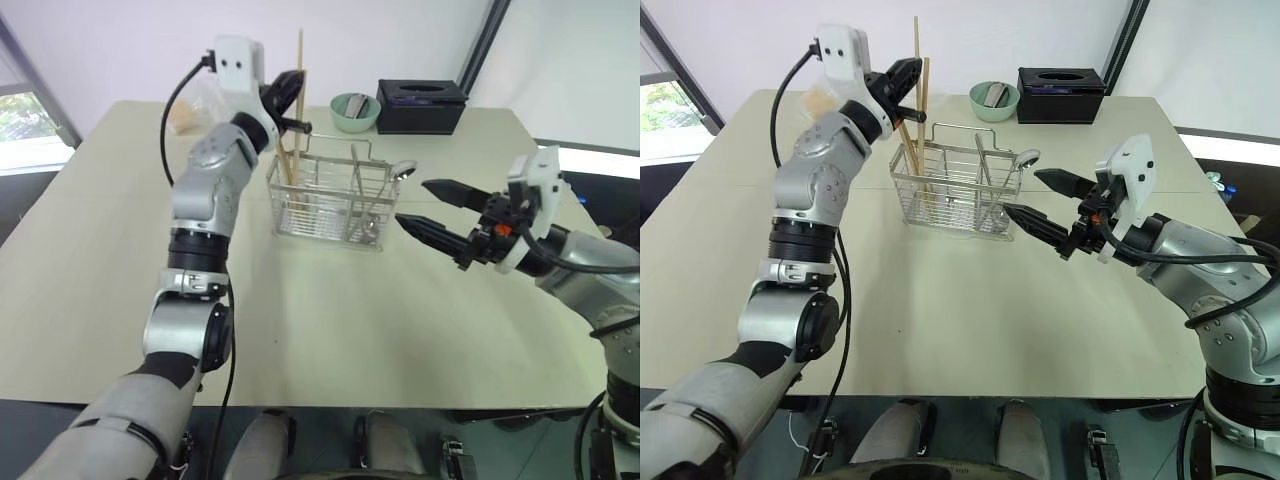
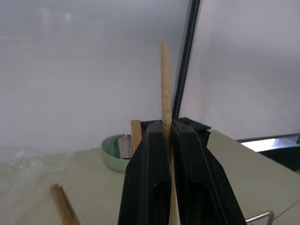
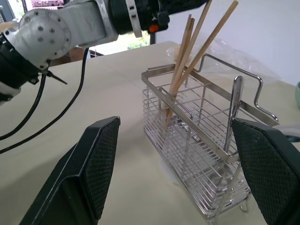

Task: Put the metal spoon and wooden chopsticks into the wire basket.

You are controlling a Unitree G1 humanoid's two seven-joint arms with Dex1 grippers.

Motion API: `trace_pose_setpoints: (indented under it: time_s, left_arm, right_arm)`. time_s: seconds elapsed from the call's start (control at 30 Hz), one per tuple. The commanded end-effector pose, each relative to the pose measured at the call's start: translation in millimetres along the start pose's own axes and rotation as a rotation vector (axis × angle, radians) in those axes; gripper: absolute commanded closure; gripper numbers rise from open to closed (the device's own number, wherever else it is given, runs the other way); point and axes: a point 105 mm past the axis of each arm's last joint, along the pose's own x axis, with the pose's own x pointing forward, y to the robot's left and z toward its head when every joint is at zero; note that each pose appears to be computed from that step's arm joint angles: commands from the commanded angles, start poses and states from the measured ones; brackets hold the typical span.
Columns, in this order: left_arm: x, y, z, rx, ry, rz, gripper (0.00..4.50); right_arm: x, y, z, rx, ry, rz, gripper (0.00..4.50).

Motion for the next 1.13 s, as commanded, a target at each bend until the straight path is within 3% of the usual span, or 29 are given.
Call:
trace_pose_setpoints:
  time_s: [0.03,0.13,0.23,0.47,0.57,0.7,0.87,1.13]
  left_arm:
    - [-2,-10,18,-0.05,-0.082,-0.02,3.01]
    - [-6,-12,14,-0.153,-0.079,-0.008,1.44]
    - [-13,-14,17,-0.136,-0.085,-0.015,0.05]
    - [-34,34,47,0.162,-0.014,-0.027,0.05]
    - [-58,56,55,0.309,0.091,-0.101,0.05]
    - [-120,72,53,0.563,0.331,-0.313,0.05]
    - [-167,79,66,0.531,0.451,-0.374,0.05]
    - [-192,66,68,0.557,0.499,-0.386,0.05]
  right_arm:
    - [-3,0,11,-0.032,-0.028,-0.004,0.61]
    - [-1,-1,11,-0.025,-0.031,-0.005,0.61]
    - [1,-2,11,-0.025,-0.034,-0.001,0.61]
    - [-2,-15,5,-0.085,0.019,-0.008,0.61]
    - [-8,-28,2,-0.122,0.056,-0.026,0.61]
    - [-21,-43,-2,-0.171,0.111,-0.029,0.61]
    - [-23,-49,1,-0.192,0.109,-0.005,0.61]
    - [-5,-39,-7,-0.169,0.083,0.088,0.61]
